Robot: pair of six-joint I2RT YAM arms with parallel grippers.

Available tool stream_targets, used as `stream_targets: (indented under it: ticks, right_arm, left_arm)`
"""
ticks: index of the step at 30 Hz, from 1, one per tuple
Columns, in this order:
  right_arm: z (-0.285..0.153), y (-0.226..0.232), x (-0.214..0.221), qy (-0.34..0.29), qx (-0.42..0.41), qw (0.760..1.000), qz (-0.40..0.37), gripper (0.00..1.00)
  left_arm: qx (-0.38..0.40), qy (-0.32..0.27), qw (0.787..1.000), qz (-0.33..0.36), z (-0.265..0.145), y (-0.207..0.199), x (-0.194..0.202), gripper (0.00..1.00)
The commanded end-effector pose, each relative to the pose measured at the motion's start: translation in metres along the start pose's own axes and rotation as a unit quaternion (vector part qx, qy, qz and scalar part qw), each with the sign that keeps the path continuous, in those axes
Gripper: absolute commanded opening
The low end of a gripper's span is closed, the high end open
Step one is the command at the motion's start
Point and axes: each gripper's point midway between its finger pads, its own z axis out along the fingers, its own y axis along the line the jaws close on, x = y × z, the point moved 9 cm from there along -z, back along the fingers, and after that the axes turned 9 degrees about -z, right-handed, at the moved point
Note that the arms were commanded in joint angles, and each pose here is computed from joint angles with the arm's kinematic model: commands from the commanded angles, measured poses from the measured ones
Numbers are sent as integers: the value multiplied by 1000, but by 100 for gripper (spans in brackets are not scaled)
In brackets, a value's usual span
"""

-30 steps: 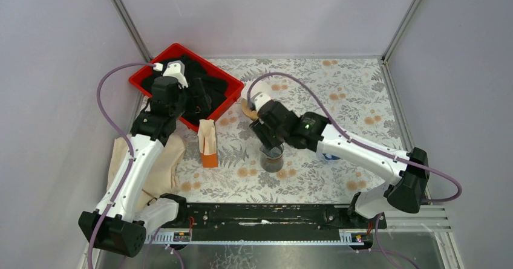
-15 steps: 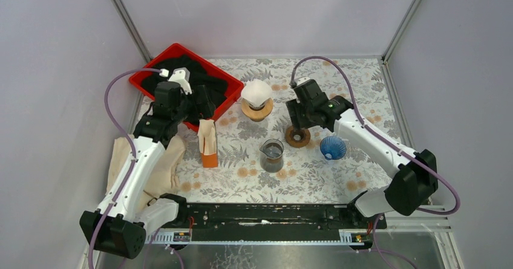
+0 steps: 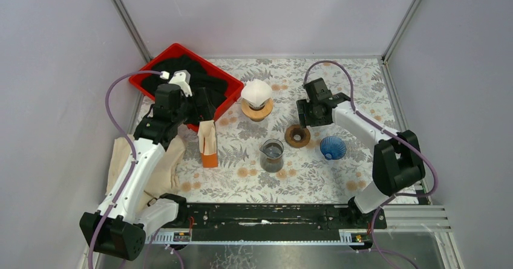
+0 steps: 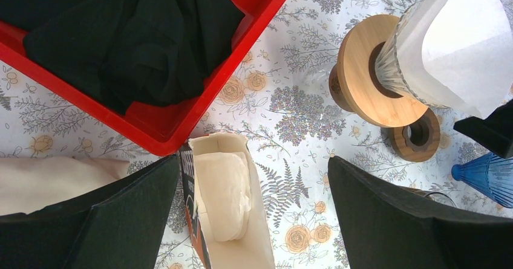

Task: Place the coffee filter in the dripper

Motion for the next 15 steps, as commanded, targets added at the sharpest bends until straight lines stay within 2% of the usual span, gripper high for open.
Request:
stream_targets:
  ticks: [1, 7, 15]
  right_arm:
    - [15, 2, -5, -9, -17, 1000, 17, 68]
    - [39, 5, 5, 35, -20, 999, 15, 67]
    - [60, 6, 13, 60, -21, 998, 16, 63]
  left_arm:
    - [14, -25, 1000, 10, 1, -2, -6, 100]
    - [13, -23, 1000, 9, 2, -1, -6, 100]
    - [11, -22, 1000, 9, 4, 0, -6, 100]
